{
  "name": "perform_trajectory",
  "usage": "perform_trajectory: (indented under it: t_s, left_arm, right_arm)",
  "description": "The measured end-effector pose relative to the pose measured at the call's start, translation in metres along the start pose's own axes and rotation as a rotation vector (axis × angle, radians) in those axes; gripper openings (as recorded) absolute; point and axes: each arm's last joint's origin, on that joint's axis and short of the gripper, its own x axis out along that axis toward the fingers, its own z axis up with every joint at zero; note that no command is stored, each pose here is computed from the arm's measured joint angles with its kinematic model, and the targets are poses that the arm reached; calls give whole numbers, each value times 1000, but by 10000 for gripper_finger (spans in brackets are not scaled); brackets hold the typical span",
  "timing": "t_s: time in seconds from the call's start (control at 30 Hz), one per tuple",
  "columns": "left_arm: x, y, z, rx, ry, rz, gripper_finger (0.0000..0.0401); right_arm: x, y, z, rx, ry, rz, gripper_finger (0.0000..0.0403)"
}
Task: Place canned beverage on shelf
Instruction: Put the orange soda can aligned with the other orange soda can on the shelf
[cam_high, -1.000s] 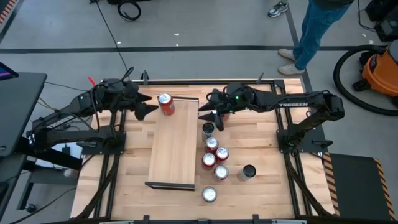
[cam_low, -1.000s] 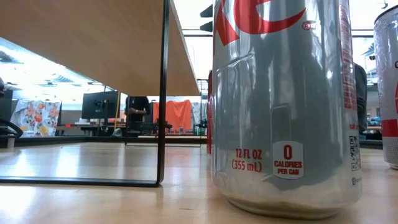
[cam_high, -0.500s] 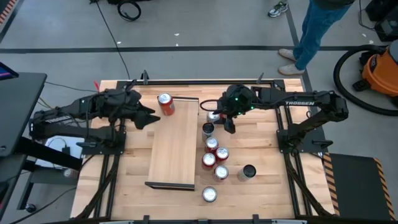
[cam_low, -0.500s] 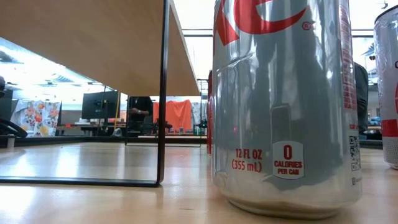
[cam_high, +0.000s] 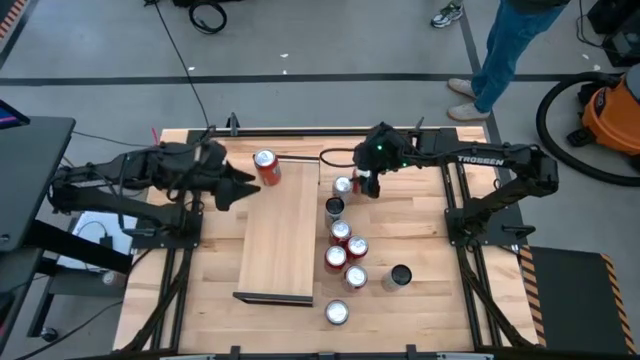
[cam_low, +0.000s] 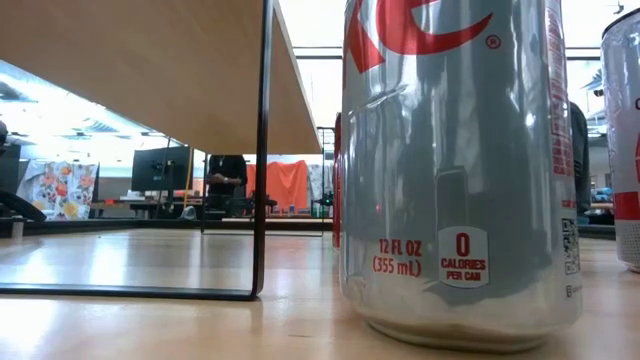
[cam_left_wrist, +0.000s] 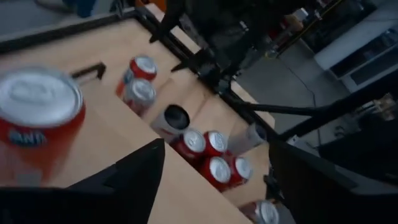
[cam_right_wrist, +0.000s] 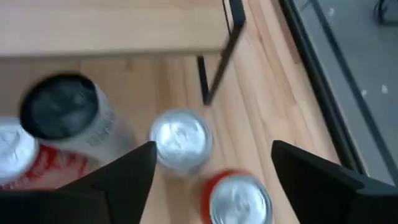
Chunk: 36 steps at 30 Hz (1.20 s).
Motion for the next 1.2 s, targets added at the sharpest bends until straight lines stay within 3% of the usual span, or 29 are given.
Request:
perform_trajectory:
  t_s: [0.27,0.4,0.73,1.0,1.2]
  left_arm:
    - [-4,-11,18,167,-111,61,286]
    - [-4,-6,22,179,-161,139,286]
    - [-2,1,29,282,-201,213,317]
    - [-5,-5,44,449,-339,199,318]
    - [-7,-9,48,576,-382,201,318]
  right_arm:
    - [1,-18,-11,102,91,-51,383]
    - [10,-25,-20,107,147,-60,389]
    - [16,-31,-25,47,193,-108,379]
    - [28,-41,-30,213,227,-128,367]
    - [31,-36,-23,129,172,-95,366]
